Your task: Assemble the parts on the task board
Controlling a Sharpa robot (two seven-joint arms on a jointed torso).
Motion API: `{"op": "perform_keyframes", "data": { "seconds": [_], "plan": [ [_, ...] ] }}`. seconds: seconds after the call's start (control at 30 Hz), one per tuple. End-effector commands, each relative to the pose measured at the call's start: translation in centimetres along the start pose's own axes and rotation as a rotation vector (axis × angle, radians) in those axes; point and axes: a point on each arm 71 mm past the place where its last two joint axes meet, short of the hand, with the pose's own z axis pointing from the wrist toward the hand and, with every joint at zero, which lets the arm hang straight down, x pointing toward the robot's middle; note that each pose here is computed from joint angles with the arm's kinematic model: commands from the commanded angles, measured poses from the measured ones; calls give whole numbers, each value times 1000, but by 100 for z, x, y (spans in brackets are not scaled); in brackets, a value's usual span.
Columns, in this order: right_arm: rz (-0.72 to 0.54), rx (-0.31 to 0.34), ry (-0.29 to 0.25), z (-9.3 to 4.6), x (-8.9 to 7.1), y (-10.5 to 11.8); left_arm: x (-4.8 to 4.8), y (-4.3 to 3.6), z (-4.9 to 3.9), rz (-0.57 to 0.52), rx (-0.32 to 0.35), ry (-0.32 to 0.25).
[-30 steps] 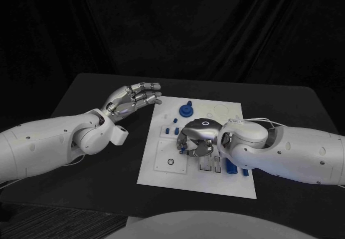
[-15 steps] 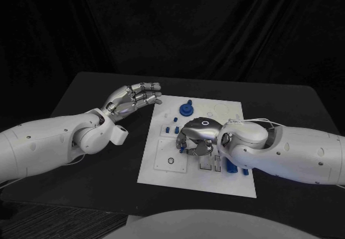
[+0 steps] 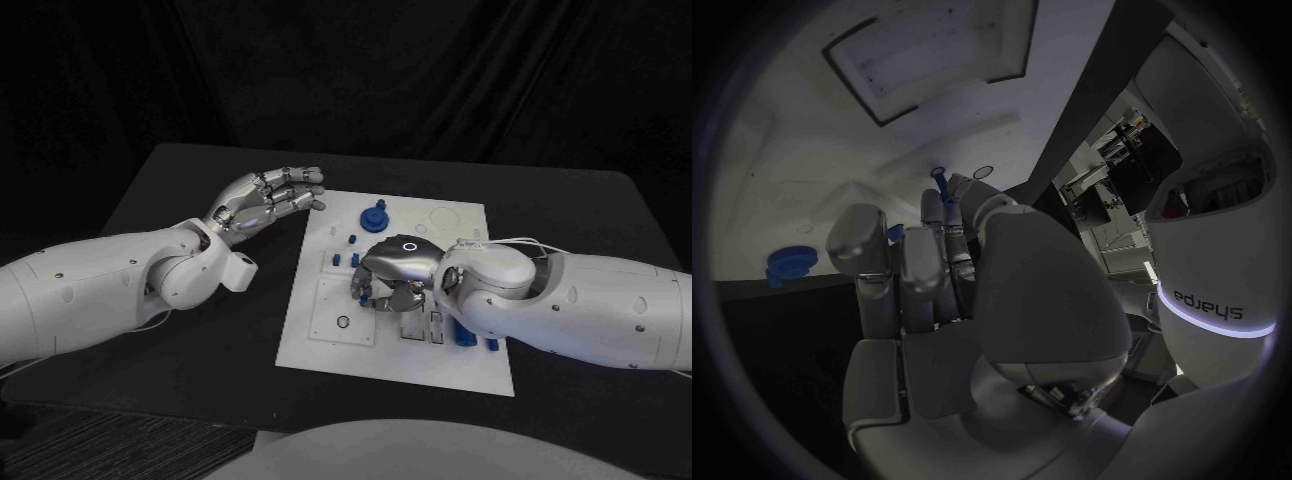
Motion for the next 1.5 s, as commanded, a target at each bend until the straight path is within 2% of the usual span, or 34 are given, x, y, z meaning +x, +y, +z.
{"op": "perform_keyframes", "data": {
  "seconds": [0.03,0.4,1.5],
  "plan": [
    [-6,1,3,4,16,-1,21,-8,5,-19,20,12],
    [-5,25,31,-6,45,-34,22,2,2,-22,13,14],
    [-4,25,24,-6,43,-29,20,48,3,-28,-10,19]
  ]
}}
